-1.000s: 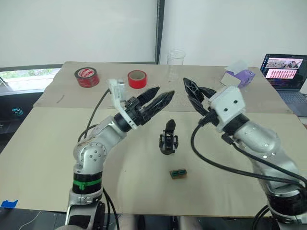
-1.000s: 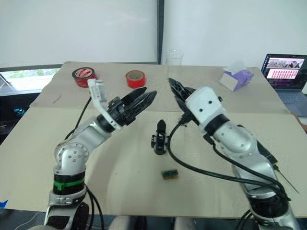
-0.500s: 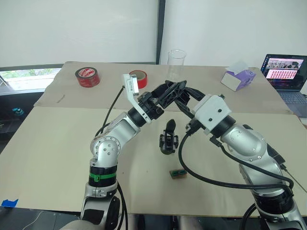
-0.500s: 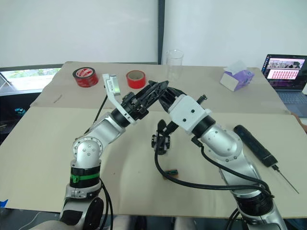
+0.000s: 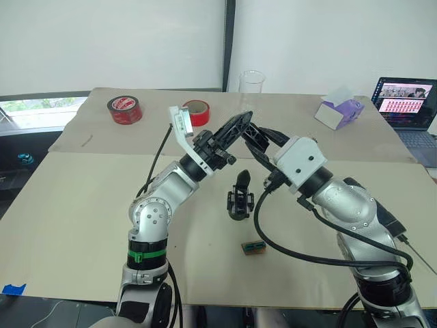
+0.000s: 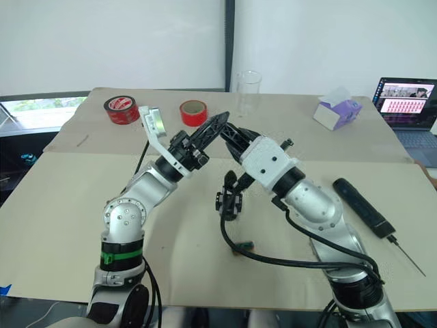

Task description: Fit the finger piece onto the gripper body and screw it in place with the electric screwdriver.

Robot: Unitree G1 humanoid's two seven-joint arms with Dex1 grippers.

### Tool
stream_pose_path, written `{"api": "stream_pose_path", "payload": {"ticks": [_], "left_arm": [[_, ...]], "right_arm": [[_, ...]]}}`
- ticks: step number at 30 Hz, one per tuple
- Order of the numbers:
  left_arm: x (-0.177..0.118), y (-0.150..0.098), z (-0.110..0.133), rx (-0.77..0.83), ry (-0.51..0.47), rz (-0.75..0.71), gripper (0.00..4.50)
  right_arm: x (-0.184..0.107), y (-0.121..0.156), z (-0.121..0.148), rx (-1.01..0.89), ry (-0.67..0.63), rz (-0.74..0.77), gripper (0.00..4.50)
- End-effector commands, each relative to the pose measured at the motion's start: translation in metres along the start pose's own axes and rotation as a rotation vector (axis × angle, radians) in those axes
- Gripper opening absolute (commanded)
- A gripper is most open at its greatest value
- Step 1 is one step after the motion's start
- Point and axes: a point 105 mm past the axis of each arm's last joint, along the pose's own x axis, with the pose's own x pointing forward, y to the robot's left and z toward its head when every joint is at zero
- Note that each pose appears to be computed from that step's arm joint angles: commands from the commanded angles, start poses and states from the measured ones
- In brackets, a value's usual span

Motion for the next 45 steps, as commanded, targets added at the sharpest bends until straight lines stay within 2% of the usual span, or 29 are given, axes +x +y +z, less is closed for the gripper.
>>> {"api": "stream_pose_path", "payload": {"ticks": [1,4,6,9,12,16,19,24,33,38,41,45], "left_arm": [[-0.001,-0.008,0.019,-0.004,-0.073,-0.054,0.00],[-0.003,-0.004,0.030,0.002,-0.070,-0.088,0.00],[-0.007,-0.004,0.035,0.015,-0.003,-0.150,0.00],[-0.017,-0.008,0.027,0.046,0.201,-0.262,0.00],[-0.027,-0.012,0.015,0.064,0.368,-0.343,0.00],[-0.033,-0.023,0.000,0.067,0.507,-0.454,0.00],[-0.034,-0.029,-0.009,0.070,0.562,-0.505,0.00],[-0.036,-0.028,-0.020,0.073,0.602,-0.507,0.00],[-0.043,-0.021,-0.035,0.132,0.719,-0.492,0.00],[-0.044,-0.020,-0.036,0.133,0.716,-0.486,0.00],[-0.045,-0.019,-0.037,0.139,0.717,-0.478,0.00],[-0.048,-0.020,-0.038,0.137,0.730,-0.483,0.00]], "right_arm": [[-0.012,-0.028,0.017,0.018,-0.042,-0.012,2.87],[-0.024,-0.027,0.016,0.145,0.002,0.168,3.96],[-0.035,-0.028,0.016,0.296,0.057,0.303,4.48],[-0.050,-0.022,0.024,0.532,0.126,0.503,4.48],[-0.059,-0.011,0.030,0.669,0.187,0.648,4.48],[-0.057,0.010,0.022,0.745,0.301,0.737,4.48],[-0.048,0.027,0.014,0.805,0.363,0.751,4.48],[-0.040,0.047,0.013,0.876,0.418,0.801,4.48],[-0.036,0.055,0.012,0.901,0.451,0.803,4.48],[-0.038,0.059,0.008,0.898,0.484,0.808,4.48],[-0.042,0.063,0.003,0.884,0.521,0.816,3.66],[-0.043,0.065,0.004,0.896,0.515,0.828,2.19]]}}
